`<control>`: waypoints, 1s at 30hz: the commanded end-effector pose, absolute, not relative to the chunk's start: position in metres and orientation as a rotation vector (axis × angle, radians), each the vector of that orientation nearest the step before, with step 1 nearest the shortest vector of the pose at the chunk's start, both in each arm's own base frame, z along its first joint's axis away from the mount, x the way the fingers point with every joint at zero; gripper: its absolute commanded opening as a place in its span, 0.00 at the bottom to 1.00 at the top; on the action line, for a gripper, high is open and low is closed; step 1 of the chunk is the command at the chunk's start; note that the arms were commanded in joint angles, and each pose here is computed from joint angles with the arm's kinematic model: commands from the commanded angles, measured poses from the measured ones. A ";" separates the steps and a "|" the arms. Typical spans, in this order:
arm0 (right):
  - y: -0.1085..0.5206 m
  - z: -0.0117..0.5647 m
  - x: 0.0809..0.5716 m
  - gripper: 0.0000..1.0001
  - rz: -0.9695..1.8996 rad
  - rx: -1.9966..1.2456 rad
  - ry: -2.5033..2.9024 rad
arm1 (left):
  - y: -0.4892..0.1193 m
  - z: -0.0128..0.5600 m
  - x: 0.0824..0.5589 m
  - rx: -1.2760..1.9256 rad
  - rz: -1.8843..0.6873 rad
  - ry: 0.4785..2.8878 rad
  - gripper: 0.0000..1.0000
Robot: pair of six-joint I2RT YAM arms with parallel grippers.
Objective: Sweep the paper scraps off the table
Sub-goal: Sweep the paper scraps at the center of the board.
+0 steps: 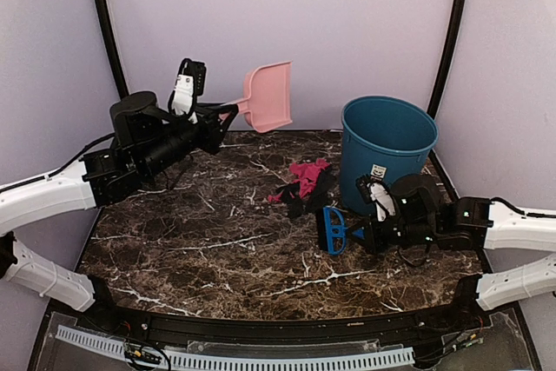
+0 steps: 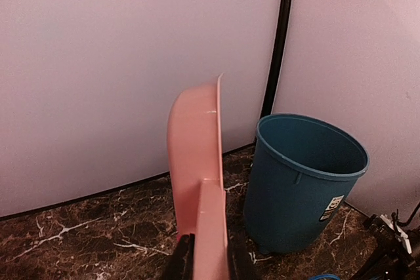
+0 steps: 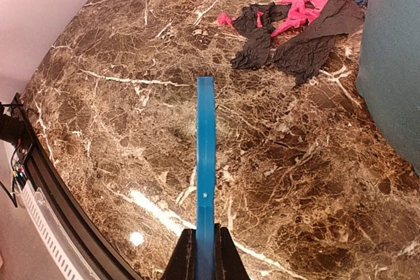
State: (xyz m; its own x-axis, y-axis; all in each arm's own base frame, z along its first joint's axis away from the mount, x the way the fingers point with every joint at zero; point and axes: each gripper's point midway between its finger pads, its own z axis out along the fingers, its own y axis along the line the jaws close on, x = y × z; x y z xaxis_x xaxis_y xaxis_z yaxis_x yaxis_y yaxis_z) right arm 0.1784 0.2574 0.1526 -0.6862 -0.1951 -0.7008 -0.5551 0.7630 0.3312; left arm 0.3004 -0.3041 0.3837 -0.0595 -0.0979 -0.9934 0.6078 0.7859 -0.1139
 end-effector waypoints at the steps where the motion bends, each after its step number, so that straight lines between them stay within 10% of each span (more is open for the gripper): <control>1: 0.274 0.182 0.192 0.00 0.744 -0.563 2.194 | -0.251 0.378 0.288 0.209 -0.587 1.581 0.00; 30: 0.311 0.207 0.244 0.00 0.577 -0.554 2.122 | -0.166 0.211 0.235 -0.085 -0.523 2.063 0.00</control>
